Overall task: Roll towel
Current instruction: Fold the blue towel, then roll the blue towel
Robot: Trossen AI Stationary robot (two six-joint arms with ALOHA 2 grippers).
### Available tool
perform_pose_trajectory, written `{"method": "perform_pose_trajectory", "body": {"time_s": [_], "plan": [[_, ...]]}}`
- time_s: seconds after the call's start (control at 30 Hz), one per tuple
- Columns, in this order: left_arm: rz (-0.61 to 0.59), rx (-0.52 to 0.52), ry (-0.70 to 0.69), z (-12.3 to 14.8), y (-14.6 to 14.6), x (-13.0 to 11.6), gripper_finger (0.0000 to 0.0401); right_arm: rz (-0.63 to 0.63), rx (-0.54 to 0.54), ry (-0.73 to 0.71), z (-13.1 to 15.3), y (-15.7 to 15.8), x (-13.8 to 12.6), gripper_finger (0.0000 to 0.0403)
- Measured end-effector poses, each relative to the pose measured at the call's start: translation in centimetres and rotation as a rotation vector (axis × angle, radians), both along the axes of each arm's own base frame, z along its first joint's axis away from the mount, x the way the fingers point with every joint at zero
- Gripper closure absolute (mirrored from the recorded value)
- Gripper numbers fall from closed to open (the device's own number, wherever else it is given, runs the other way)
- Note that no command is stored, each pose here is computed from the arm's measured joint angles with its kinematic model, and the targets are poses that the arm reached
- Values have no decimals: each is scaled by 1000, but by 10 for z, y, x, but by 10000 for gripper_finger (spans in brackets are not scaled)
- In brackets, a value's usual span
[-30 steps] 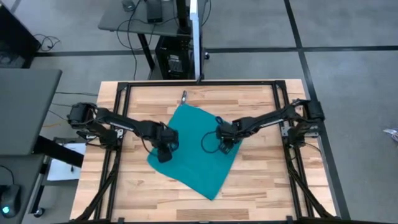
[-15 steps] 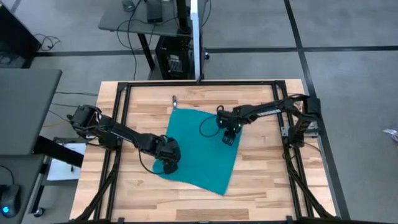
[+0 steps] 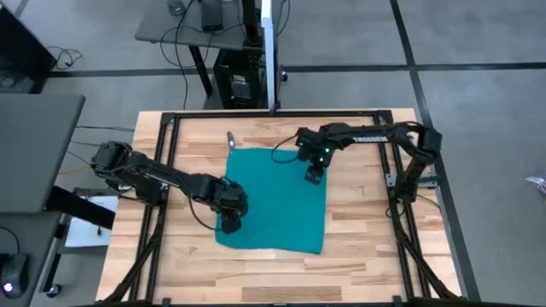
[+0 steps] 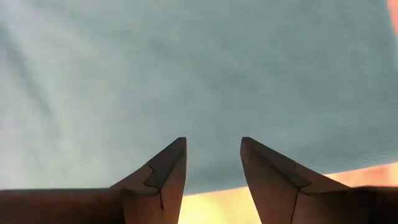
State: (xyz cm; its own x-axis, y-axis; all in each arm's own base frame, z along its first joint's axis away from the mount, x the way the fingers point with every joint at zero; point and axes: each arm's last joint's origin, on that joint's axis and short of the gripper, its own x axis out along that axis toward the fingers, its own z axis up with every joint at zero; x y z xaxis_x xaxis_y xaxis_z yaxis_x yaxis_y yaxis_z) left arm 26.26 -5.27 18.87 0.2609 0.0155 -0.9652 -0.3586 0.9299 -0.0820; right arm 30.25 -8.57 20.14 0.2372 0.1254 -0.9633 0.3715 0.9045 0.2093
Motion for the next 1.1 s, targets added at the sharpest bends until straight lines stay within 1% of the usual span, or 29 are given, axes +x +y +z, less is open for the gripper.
{"method": "perform_pose_trajectory", "body": {"time_s": [0.13, 0.3, 0.37, 0.43, 0.53, 0.6, 0.67, 0.77, 0.87, 0.97, 1.03, 1.1], "plan": [[-26, -4, -62, 17, 5, -6, 251, 11, 3, -71, 26, 38, -4, 255], [-50, -34, -113, 29, 5, -11, 251, 59, 8, -226, 63, 96, -14, 255], [-63, -33, -139, 31, 5, -9, 251, 89, 6, -272, 72, 120, -19, 255], [-74, -14, -171, 32, 5, -6, 251, 96, 45, -317, 79, 140, -23, 255], [-101, 22, -254, 36, 5, 0, 251, 166, 85, -438, 87, 166, -20, 255], [-132, 35, -297, 38, 5, 4, 251, 193, 99, -491, 89, 175, -16, 255], [-172, 43, -325, 40, 6, 7, 250, 191, 95, -494, 89, 178, -16, 254], [-215, 34, -291, 45, 9, 6, 242, 156, 89, -484, 89, 175, -17, 247], [-271, 25, -263, 62, 7, 6, 222, 144, 102, -510, 101, 175, -19, 229], [-357, 29, -261, 82, -5, 5, 199, 161, 108, -542, 117, 182, -21, 204], [-444, 38, -271, 93, -19, 2, 186, 186, 85, -546, 121, 191, -23, 187], [-509, 72, -265, 99, -33, -3, 181, 222, 44, -548, 121, 202, -28, 175]]}}
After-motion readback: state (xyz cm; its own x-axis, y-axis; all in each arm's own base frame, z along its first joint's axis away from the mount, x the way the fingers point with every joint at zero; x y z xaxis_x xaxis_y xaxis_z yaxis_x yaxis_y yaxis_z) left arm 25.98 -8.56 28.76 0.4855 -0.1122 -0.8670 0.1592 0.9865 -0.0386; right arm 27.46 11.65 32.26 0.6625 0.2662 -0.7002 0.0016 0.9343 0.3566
